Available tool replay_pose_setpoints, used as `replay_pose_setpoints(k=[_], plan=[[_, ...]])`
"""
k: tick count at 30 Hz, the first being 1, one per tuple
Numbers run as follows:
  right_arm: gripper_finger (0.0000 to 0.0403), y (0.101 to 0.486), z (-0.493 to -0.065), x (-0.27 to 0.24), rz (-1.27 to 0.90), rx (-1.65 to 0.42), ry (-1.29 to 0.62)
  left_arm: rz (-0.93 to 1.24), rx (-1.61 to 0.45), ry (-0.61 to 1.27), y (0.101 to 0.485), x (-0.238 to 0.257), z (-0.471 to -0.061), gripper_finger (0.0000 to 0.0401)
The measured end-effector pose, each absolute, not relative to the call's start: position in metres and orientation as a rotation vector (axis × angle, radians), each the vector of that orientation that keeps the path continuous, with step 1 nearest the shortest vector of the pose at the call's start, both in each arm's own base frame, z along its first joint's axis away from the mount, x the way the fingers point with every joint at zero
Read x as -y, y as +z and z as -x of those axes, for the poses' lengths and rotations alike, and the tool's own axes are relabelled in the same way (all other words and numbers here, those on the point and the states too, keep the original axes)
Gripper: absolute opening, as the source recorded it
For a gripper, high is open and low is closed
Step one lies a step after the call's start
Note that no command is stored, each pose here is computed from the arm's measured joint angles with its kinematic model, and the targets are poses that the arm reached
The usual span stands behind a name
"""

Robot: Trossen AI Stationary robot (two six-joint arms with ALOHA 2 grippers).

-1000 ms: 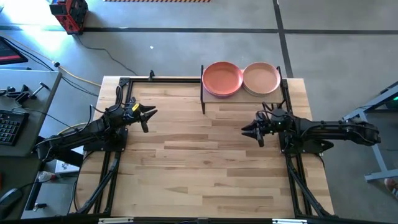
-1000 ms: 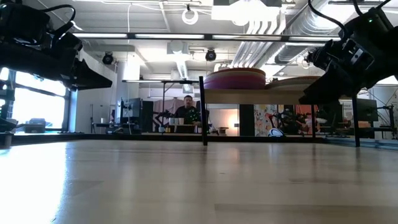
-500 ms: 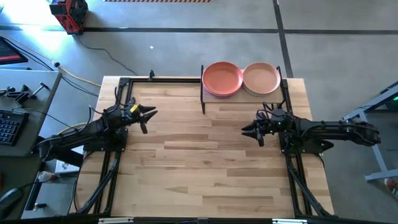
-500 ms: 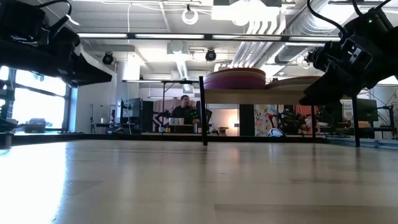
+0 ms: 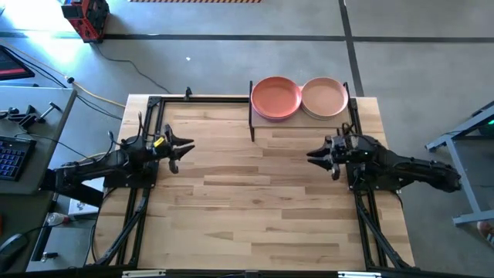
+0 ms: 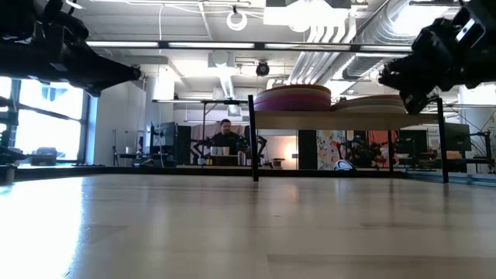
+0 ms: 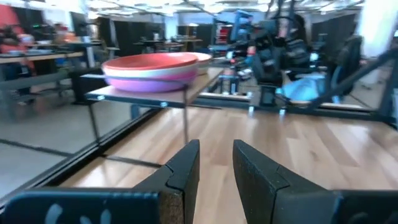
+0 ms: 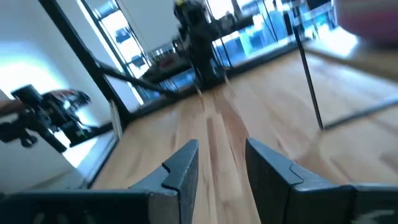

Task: Place and stack plates onto a shelf
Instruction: Return to Home Position

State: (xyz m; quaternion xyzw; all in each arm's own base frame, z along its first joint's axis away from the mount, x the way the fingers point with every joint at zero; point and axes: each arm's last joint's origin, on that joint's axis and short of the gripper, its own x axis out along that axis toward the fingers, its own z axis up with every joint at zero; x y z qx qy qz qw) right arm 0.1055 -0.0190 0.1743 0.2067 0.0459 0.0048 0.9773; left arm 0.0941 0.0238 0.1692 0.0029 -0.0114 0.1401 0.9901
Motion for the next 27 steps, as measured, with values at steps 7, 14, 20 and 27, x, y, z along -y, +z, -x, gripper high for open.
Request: replay_pose_setpoints(k=[7, 14, 20, 27], plan=[[0.0114, 0.186, -0.095, 0.016, -0.379, 0.042, 0.037, -0.005, 0.024, 0.183, 0.169, -0.014, -0.096, 0.0086], [0.0114, 0.190, -0.091, 0.015, -0.364, 0.096, 0.048, -0.004, 0.025, 0.119, 0.169, -0.008, -0.097, 0.0086], [0.0114, 0.188, -0.091, 0.015, -0.371, 0.073, 0.043, -0.004, 0.025, 0.094, 0.169, -0.006, -0.097, 0.0086], [0.0114, 0.188, -0.091, 0.015, -0.372, 0.070, 0.043, -0.004, 0.024, 0.093, 0.169, -0.006, -0.097, 0.0086]])
